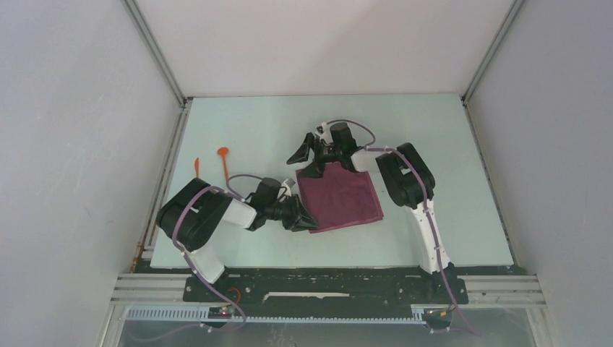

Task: Fold the napkin into a case and place the utensils inside
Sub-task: Smooth out the square-folded napkin at the center of the board.

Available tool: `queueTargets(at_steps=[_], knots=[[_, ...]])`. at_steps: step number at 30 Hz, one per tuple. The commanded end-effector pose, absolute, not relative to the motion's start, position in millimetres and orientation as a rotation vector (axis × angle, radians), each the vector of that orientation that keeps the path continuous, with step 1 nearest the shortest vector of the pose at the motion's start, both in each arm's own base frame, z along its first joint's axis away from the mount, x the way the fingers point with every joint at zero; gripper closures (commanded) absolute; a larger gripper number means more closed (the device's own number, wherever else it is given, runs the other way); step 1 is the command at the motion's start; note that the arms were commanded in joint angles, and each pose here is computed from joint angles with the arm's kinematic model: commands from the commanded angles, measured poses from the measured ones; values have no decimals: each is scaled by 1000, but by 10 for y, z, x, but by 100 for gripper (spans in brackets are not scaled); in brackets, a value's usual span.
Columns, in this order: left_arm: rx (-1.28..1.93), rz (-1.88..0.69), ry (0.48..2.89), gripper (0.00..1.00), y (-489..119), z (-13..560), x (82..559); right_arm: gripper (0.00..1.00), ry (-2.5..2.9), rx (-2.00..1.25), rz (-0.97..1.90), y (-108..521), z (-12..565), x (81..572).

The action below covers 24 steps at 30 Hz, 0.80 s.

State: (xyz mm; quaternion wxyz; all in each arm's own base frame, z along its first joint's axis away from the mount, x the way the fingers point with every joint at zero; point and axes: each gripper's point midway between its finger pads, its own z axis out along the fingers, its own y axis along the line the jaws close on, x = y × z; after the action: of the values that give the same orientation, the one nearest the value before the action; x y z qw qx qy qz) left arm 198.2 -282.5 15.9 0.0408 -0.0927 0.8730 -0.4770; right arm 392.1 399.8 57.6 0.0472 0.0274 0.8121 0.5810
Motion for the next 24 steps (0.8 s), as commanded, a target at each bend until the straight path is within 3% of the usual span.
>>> queueTargets(at_steps=[1,7,14,19,24], knots=[[-373,-1309,2768,72,-2656,-150,1878,3,2500,114,1598,4032,354,4119],[-373,-1317,2766,70,-2666,-152,1884,3,2479,110,1543,4112,330,4408],[-316,-1445,2651,46,-2828,278,2092,1,2422,9,1502,3738,1183,4875],[-179,-1495,2528,39,-2983,933,2340,0,2394,-76,1440,3140,1738,4628],[-131,-1504,2469,36,-3012,1306,2409,0,2438,-17,1507,2775,1441,4088]])
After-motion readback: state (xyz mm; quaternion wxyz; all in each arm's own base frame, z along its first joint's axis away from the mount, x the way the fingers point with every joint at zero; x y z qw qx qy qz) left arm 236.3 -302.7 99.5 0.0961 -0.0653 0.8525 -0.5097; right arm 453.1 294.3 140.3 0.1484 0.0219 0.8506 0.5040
